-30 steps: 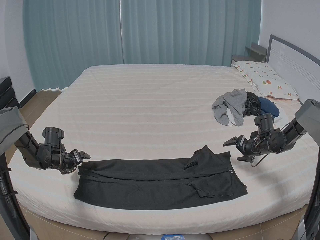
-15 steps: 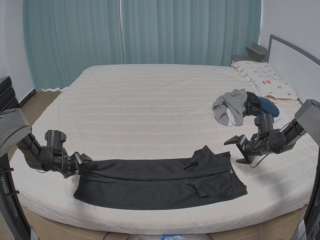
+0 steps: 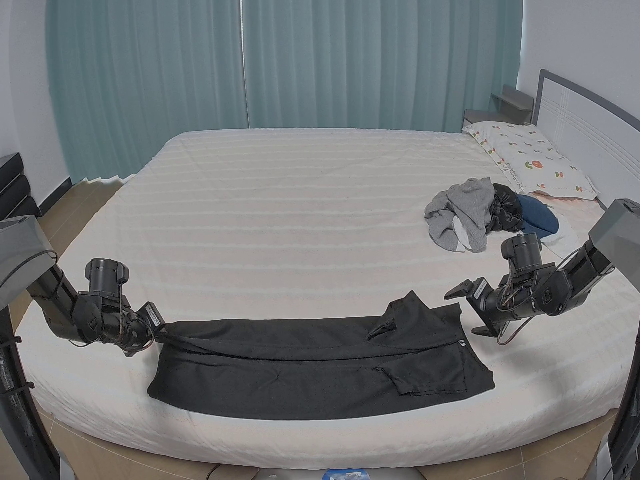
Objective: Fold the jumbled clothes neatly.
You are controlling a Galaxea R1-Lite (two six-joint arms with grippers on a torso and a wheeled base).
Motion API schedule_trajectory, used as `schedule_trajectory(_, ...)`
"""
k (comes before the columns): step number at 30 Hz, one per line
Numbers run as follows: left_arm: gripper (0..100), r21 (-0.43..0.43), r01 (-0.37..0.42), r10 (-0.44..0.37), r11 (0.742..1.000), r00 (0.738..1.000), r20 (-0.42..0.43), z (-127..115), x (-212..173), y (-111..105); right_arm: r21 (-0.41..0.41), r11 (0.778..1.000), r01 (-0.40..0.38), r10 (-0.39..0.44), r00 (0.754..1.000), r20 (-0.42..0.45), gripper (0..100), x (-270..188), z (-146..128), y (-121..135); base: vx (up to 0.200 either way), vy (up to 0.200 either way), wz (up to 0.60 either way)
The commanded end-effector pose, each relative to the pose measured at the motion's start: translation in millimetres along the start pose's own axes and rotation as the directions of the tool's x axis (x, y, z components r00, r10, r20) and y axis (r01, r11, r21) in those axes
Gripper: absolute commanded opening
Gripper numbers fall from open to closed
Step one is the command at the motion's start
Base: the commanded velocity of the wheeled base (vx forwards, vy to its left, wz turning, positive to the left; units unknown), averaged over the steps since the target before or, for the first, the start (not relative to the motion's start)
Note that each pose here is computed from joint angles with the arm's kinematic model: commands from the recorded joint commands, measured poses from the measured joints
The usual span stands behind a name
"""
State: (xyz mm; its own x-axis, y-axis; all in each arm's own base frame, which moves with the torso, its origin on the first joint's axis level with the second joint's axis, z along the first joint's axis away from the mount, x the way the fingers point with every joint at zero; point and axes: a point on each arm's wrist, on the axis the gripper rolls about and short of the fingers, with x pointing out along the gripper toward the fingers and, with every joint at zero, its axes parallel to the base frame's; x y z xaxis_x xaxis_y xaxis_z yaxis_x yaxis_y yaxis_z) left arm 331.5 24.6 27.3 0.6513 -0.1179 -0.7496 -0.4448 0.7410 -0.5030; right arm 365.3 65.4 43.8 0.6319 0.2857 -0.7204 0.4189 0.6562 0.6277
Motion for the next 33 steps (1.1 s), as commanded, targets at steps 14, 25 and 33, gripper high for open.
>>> schedule_trajectory(14,0,-0.024,0.069,-0.067,0.997,0.995,0.071,7.0,-15.7,-9.2,0.065,0.997,0.035,-0.034,0.999,-0.018,100,4.0,-21.0,5.5,0.0,0.0,0.0)
schedule_trajectory(25,0,-0.056,0.097,-0.091,0.994,0.991,0.096,9.5,-16.5,-12.0,0.047,0.996,0.075,-0.073,0.997,-0.03,100,19.5,-33.2,3.7,0.0,0.0,0.0)
schedule_trajectory(33,0,-0.056,0.097,-0.091,0.994,0.991,0.096,9.5,-16.5,-12.0,0.042,0.994,0.096,-0.097,0.995,0.016,0,37.8,-29.7,6.3,0.0,0.0,0.0)
